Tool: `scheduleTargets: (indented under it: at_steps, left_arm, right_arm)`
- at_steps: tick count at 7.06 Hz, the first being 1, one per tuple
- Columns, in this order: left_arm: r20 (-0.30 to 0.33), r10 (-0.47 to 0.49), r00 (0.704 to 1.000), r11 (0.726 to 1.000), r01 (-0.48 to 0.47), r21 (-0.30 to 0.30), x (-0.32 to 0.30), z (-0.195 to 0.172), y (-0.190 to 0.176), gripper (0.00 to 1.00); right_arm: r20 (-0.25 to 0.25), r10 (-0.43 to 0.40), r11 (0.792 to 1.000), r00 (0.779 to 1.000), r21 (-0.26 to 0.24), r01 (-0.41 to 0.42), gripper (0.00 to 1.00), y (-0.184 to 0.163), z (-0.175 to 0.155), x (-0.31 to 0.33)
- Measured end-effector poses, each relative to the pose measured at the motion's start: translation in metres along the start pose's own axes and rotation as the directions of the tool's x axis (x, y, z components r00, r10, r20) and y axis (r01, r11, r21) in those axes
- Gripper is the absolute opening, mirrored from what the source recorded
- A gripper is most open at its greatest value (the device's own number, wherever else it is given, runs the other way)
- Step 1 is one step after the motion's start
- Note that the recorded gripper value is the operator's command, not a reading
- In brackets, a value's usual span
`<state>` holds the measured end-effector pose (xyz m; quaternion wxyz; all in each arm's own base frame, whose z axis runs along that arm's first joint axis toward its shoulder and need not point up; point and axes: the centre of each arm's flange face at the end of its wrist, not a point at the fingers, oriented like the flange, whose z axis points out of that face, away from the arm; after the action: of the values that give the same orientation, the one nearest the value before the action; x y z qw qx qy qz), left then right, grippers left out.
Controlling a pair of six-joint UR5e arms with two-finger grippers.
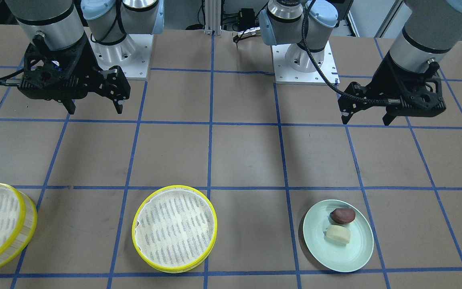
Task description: Stack buns with steamer
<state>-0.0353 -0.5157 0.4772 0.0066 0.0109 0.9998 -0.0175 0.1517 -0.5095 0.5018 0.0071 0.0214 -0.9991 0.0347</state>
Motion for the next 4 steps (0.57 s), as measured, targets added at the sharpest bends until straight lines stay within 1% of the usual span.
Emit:
scheduleTargets:
  at_steps: [4]
  left_arm:
    - [0.017,0.034,0.999,0.999,-0.033,-0.023,-0.016,0.011,0.001,1.0]
  right_arm:
    - [0.002,0.019,1.0,1.0,-0.006,-0.019,1.0,-0.003,0.001,0.013]
